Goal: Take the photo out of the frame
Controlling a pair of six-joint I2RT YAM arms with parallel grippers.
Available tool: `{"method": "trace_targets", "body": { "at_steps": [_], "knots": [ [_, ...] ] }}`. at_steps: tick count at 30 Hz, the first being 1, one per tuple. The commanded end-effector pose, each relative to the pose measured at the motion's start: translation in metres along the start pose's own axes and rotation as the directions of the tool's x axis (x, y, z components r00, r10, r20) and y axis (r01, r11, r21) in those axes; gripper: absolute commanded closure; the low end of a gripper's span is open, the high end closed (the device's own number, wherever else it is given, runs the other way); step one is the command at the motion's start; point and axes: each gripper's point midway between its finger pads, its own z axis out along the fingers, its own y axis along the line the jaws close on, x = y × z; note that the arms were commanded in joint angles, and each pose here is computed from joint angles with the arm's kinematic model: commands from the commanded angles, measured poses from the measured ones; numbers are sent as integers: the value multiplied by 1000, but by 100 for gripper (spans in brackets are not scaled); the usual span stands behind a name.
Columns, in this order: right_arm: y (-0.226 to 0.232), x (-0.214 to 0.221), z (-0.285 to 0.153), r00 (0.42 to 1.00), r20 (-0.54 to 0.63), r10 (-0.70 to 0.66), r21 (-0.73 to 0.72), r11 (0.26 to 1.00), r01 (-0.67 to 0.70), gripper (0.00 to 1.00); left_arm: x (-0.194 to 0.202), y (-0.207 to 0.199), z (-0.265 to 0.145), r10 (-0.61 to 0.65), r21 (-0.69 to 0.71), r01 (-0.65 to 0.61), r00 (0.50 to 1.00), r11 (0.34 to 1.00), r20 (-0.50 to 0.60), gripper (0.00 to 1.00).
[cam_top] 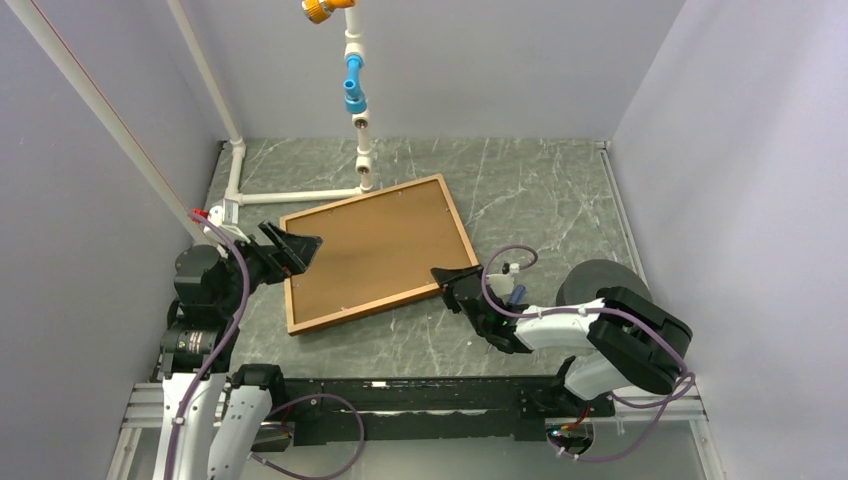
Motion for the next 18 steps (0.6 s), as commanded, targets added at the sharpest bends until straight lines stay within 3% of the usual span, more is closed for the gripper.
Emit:
{"method": "trace_targets", "body": {
  "at_steps": [1,6,13,18],
  "knots": [
    [-134,-24,-23,905,-93,-416,335,843,422,88,0,-1,0,8,15,-8,1000,1000,12,1],
    [-153,-18,-32,899,-154,-411,335,834,439,71,7,5,2,-1,0,1,1000,1000,-4,1],
    [-157,-13,-42,852,-216,-477,333,785,523,28,13,13,4,-3,-19,2,1000,1000,-14,1],
    [-159,-10,-54,821,-278,-500,327,754,570,20,18,18,2,3,-32,-3,1000,999,-20,1]
  ]
}}
